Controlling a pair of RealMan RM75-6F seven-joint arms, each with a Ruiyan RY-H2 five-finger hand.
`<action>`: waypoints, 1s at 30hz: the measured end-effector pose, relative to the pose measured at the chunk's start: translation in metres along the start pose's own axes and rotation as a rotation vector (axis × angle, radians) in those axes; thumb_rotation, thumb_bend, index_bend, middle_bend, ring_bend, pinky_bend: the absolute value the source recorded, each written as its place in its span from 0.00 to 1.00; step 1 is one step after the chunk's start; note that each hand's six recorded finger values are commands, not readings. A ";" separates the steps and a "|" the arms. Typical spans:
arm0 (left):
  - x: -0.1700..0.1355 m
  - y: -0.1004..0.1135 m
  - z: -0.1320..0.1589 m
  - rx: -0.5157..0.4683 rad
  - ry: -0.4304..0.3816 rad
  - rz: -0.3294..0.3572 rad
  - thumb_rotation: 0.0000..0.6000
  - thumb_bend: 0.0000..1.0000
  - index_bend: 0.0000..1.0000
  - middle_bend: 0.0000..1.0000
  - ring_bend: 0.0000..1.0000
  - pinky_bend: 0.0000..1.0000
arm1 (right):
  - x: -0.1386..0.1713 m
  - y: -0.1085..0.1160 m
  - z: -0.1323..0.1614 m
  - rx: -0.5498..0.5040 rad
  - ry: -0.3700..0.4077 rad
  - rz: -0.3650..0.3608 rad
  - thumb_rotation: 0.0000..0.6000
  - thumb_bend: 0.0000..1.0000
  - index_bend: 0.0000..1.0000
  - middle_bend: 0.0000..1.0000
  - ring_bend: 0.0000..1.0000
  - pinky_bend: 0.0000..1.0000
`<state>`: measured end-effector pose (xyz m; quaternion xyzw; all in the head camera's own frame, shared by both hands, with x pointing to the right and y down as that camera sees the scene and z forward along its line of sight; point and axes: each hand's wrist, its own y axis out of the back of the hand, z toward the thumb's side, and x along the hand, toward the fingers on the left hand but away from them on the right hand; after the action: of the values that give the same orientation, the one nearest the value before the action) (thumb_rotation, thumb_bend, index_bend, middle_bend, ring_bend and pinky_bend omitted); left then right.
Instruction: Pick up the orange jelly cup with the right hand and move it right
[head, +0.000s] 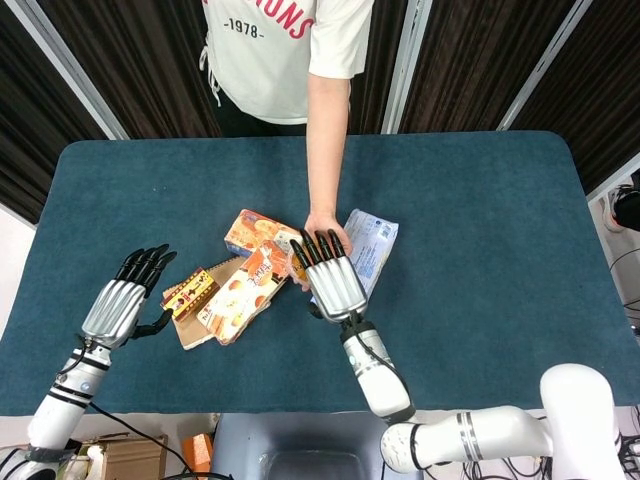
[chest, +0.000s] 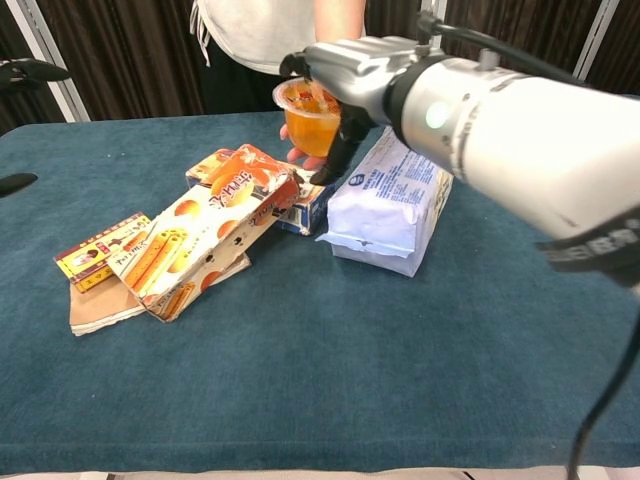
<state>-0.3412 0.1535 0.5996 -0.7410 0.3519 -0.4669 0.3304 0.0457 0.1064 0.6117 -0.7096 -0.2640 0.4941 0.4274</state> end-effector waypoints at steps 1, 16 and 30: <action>-0.001 0.001 0.000 0.002 -0.001 0.002 1.00 0.35 0.00 0.00 0.00 0.00 | -0.002 0.000 0.001 -0.004 -0.002 -0.005 1.00 0.13 0.04 0.06 0.01 0.09; -0.008 0.005 -0.003 -0.010 -0.007 -0.011 1.00 0.35 0.00 0.00 0.00 0.00 | -0.008 0.005 0.008 -0.016 -0.011 -0.109 1.00 0.13 0.67 0.51 0.52 0.66; -0.011 0.003 -0.007 -0.004 -0.001 -0.025 1.00 0.35 0.00 0.00 0.00 0.00 | 0.030 0.059 -0.049 -0.045 -0.022 -0.274 1.00 0.13 0.69 0.53 0.54 0.68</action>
<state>-0.3513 0.1595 0.5943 -0.7462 0.3435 -0.4698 0.3232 0.0994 0.0843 0.5538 -0.6707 -0.3744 0.4327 0.4719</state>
